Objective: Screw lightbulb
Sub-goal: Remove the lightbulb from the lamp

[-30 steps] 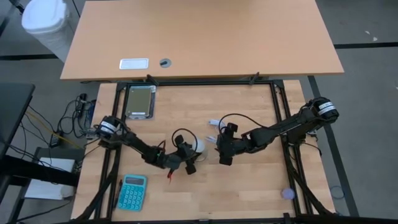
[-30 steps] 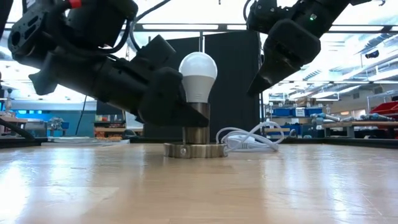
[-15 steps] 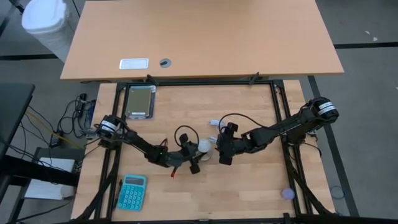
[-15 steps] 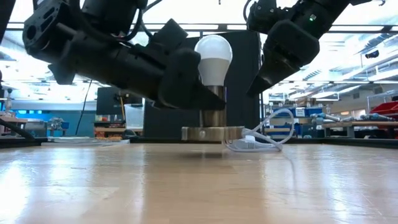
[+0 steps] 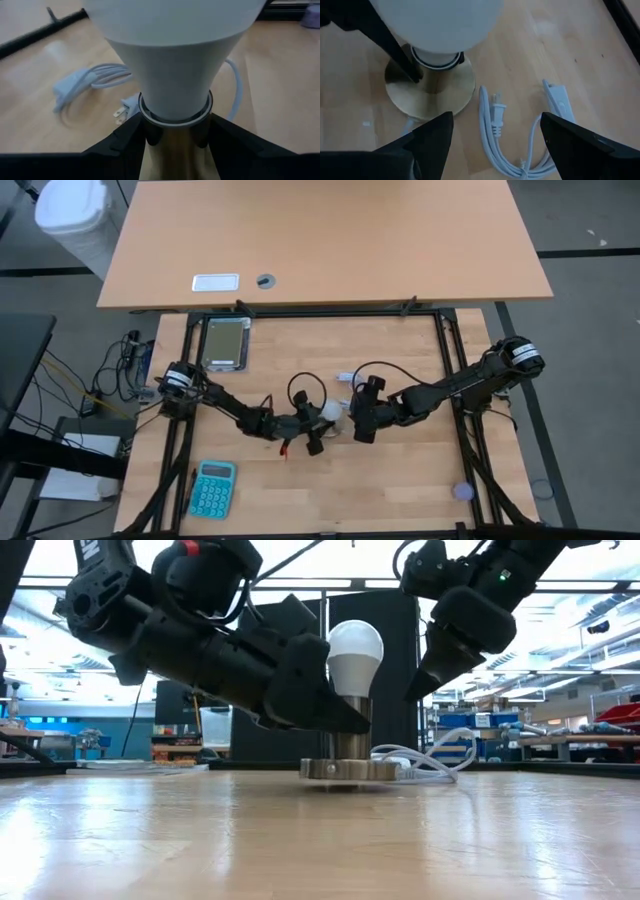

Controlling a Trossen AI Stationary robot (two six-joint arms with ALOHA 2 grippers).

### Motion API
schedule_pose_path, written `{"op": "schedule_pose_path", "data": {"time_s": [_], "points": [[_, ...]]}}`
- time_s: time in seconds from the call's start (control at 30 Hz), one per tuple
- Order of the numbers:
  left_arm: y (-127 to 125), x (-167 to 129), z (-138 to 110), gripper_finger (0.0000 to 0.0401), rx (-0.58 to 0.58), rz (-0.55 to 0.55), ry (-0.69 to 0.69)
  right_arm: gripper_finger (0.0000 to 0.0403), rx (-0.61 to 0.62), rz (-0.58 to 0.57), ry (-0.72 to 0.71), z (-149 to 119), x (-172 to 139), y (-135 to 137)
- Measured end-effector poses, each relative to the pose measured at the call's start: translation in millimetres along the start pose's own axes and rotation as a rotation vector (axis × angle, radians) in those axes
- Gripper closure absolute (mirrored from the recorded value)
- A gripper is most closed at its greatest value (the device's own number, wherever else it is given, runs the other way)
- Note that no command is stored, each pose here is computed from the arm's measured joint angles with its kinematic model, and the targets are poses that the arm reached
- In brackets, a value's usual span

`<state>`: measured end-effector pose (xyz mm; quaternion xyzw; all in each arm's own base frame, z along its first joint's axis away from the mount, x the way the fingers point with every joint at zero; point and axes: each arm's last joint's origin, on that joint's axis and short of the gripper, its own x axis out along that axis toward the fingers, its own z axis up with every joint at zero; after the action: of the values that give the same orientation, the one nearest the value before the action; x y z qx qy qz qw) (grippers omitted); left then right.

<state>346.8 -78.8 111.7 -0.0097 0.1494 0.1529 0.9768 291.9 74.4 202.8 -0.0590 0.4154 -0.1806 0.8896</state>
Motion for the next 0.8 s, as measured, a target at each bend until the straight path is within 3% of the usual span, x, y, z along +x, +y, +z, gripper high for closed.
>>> {"op": "schedule_pose_path", "data": {"time_s": [0.33, 0.8], "points": [[0.8, 0.7, -3.5, 0.0202, 0.055, -0.034, 0.039, 0.0102, -0.133, 0.161, 0.072, 3.2, -5.7, -0.7], [-0.5, 2.2, -0.7, 0.0201, 0.119, -0.053, -0.015, 0.0077, -0.192, 0.330, 0.047, 58.4, -29.6, -19.2]]}}
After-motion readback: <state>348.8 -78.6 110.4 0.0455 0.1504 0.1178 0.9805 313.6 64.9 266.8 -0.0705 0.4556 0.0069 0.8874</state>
